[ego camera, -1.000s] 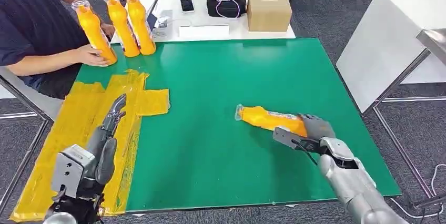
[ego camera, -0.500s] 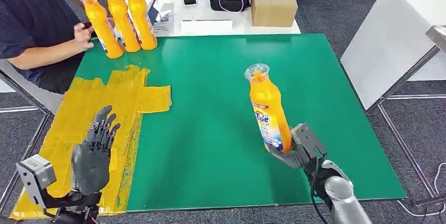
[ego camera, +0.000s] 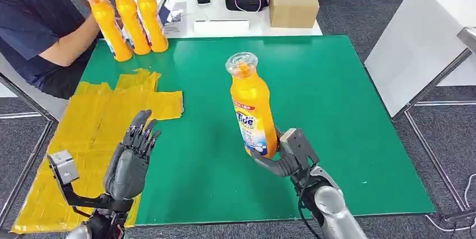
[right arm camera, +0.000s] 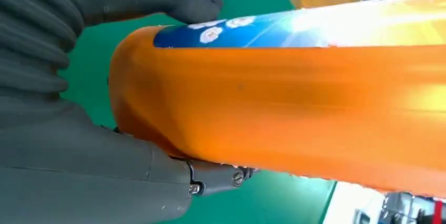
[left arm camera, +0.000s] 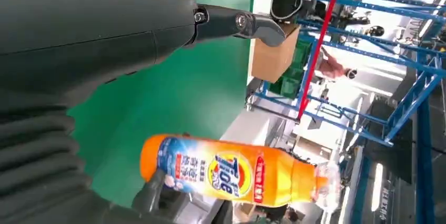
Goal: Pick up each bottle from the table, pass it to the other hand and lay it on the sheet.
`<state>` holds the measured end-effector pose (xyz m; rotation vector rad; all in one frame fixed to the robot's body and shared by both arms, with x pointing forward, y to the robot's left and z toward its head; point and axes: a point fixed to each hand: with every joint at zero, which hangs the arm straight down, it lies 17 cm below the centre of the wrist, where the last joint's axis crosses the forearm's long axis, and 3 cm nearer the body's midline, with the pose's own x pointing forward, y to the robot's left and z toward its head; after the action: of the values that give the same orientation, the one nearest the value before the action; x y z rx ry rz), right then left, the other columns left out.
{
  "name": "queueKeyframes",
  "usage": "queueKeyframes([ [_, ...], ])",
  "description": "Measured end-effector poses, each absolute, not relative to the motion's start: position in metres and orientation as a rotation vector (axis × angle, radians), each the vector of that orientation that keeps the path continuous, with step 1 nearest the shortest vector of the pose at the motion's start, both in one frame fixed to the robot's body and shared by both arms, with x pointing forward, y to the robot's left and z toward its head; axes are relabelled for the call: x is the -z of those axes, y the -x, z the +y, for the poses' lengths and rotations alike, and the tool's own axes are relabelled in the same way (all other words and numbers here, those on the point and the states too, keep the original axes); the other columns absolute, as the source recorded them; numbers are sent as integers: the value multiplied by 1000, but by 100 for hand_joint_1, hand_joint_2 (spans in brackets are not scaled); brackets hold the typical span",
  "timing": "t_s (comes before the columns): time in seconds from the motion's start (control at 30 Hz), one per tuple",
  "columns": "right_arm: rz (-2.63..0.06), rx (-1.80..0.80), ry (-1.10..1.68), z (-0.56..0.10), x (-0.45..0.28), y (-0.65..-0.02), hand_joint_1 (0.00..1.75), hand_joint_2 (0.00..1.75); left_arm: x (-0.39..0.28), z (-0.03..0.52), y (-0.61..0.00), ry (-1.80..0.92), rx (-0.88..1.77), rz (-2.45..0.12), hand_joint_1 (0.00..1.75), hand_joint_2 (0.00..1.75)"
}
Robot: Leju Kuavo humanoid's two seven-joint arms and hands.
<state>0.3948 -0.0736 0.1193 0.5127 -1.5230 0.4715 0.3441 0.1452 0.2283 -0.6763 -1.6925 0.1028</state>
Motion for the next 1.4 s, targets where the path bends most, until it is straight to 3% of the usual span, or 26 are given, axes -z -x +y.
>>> queueKeyframes([
  [0.7, -1605, -882, -466, 49, -146, -359, 175, 175, -249, 99, -356, 794, -86, -1659, 0, 175],
  [1.23, -1587, -1043, -484, 89, -134, -336, 175, 175, -231, 104, -368, 734, -140, -1623, 2, 175],
  [1.27, -1583, -1051, -486, 91, -132, -335, 175, 175, -230, 104, -369, 729, -144, -1620, 171, 175],
  [1.4, -1566, -1078, -492, 96, -126, -330, 175, 175, -224, 107, -371, 708, -158, -1611, 175, 175],
])
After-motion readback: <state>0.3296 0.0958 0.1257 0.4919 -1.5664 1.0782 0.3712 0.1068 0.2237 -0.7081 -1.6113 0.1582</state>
